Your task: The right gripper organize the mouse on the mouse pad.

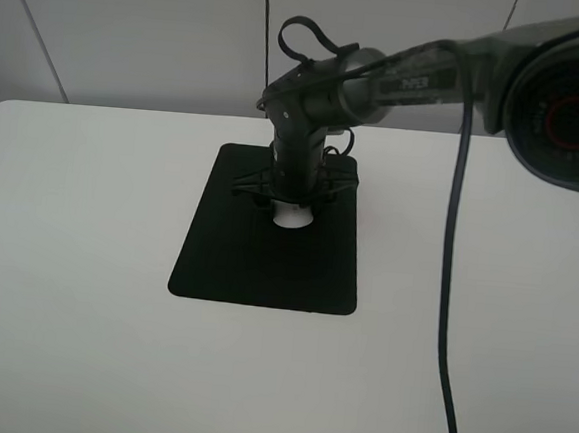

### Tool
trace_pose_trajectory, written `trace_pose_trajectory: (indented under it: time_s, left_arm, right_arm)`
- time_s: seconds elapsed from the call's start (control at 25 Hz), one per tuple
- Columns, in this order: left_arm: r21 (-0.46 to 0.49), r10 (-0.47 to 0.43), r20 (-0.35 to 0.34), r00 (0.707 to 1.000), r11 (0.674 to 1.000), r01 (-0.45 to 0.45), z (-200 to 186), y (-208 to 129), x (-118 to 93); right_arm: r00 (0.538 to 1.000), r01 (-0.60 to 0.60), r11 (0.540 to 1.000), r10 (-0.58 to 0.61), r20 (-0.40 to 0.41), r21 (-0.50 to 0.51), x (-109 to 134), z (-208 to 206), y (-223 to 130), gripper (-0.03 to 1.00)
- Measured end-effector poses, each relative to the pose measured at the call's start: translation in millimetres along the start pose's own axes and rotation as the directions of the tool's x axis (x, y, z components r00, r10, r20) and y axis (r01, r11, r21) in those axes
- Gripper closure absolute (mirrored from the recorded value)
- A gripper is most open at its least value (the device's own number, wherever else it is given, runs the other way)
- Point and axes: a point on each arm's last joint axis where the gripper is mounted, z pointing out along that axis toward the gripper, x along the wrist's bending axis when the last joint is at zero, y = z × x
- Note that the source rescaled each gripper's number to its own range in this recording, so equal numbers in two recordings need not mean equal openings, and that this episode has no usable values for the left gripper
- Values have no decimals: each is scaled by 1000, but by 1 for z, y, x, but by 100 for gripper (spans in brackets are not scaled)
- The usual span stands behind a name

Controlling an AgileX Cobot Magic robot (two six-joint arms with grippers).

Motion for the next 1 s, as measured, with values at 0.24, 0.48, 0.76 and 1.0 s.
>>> trace_pose_trajectory:
  time_s: [0.24,0.48,0.76,1.0]
  left_arm:
    - [0,0,0,1000,1000,0,0,0,0]
    - [0,0,0,1000,1000,0,0,0,0]
    - [0,0,0,1000,1000,0,0,0,0]
    - [0,0,0,1000,1000,0,0,0,0]
  right_arm:
    - [1000,-4,1000,4,3,4,0,-1,1,96]
    - [1000,-7,1000,7,2,7,1,-1,1,79]
    - [1000,-7,1000,7,15,16,-2,-1,1,4]
    - [999,-33,998,32,30,46,0,-11,6,0]
